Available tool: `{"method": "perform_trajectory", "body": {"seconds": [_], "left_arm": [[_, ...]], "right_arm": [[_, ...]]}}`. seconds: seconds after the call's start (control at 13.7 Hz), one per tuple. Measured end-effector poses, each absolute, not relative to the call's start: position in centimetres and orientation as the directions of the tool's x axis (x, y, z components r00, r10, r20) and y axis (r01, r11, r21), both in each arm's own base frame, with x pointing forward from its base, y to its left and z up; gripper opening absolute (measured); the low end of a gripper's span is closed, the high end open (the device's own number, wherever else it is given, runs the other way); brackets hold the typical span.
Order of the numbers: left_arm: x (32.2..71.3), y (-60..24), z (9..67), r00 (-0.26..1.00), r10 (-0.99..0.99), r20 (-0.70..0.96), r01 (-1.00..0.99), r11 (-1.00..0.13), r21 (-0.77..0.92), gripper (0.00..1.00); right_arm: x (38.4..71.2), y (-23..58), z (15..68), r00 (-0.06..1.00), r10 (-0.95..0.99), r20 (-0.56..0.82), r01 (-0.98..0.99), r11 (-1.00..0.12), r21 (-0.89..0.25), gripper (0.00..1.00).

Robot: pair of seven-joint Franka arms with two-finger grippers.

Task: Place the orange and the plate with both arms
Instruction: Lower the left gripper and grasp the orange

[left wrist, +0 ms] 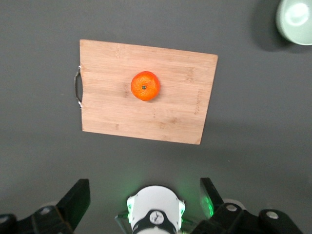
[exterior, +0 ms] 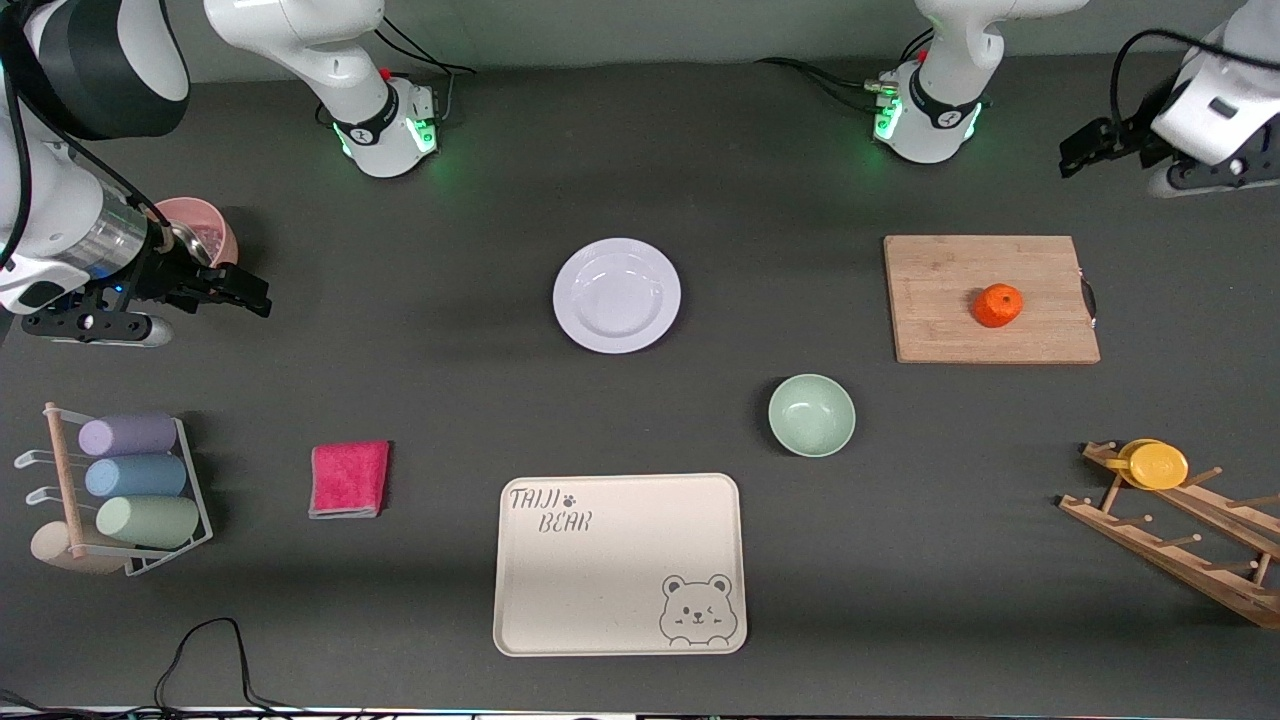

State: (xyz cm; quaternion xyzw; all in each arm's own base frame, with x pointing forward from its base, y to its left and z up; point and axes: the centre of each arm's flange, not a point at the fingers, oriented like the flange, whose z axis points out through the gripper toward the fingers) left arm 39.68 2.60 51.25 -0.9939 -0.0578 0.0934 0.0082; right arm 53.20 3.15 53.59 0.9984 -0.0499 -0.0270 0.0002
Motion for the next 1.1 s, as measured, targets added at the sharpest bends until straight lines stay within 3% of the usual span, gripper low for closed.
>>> {"method": "perform_trajectory", "body": {"seconds": [0.51,1.1], "left_arm": [[40.5,3.4,35.0,0.984,0.13,-0.123,0.128,-0.991,-0.022,1.0],[41.3,4.3,21.7,0.992,0.11,-0.067,0.108,-0.994,-0.022,1.0]], "right_arm": [[53.2,3.2,53.6,0.994,-0.099,-0.055,-0.099,-0.995,0.002,1.0],[54.3,3.1,54.4,0.994,-0.103,-0.03,-0.103,-0.995,-0.002,1.0]]}}
